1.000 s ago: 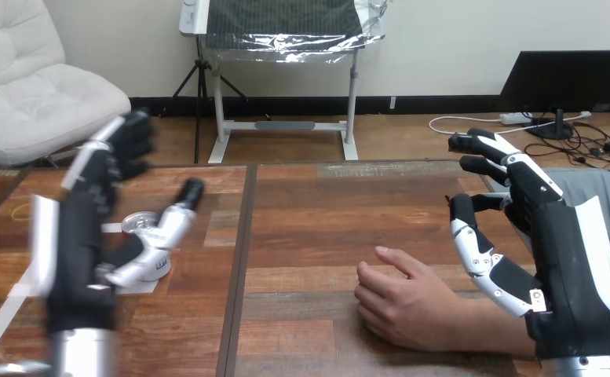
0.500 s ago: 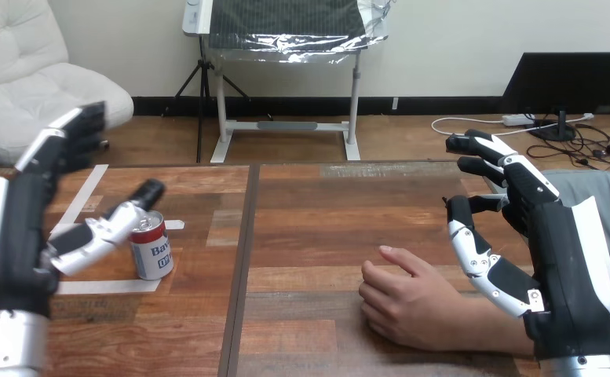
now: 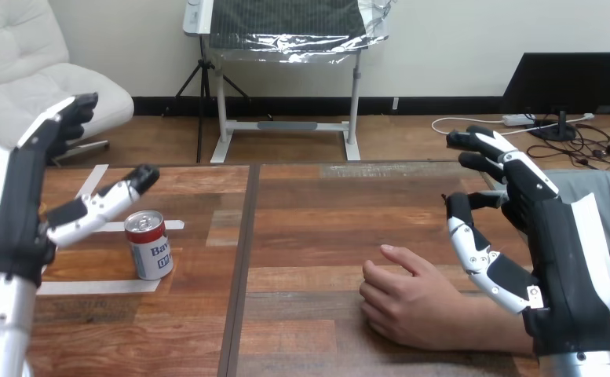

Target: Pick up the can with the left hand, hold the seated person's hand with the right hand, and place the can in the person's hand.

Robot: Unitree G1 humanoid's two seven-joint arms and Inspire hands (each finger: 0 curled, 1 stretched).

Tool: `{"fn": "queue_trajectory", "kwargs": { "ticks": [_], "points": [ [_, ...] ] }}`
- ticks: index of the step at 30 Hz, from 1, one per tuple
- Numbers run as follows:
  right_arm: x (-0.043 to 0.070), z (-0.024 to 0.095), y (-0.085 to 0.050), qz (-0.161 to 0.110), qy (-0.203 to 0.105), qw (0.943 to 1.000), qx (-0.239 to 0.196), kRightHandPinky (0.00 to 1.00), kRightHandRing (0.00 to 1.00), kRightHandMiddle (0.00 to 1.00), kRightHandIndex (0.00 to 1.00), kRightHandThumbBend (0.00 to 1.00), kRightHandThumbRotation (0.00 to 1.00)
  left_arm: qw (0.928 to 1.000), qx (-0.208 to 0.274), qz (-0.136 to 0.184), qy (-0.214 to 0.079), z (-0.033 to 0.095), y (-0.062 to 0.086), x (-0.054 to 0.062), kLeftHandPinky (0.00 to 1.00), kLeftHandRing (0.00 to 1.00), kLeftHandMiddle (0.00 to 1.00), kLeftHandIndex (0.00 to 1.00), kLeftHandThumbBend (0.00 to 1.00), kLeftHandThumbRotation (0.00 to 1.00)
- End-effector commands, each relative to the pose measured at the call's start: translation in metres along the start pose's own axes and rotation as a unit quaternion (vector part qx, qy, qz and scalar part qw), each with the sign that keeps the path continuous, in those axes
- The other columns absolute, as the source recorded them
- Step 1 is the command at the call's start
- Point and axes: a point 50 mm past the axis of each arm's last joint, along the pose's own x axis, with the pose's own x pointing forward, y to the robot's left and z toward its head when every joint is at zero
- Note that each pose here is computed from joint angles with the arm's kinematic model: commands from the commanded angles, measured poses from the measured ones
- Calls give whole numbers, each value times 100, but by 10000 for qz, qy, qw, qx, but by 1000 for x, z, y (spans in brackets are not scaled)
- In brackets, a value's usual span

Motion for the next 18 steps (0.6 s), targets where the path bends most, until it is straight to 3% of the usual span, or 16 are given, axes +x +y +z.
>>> {"fn": "queue_trajectory", "kwargs": {
  "ticks": [1,15,18],
  "points": [
    [14,15,-4,-47,-534,9985,-74,60,82,89,78,24,0,9987,435,-156,-211,7,3,24,78,82,84,85,91,66],
    [16,16,-6,-16,-548,9984,-116,60,82,89,77,25,0,9866,1356,-904,-75,6,-7,52,75,83,86,87,93,65],
    [16,16,-8,26,-570,9981,-215,60,82,89,77,25,0,9733,1831,-1377,-138,10,-18,74,76,84,86,87,94,65]
  ]
}}
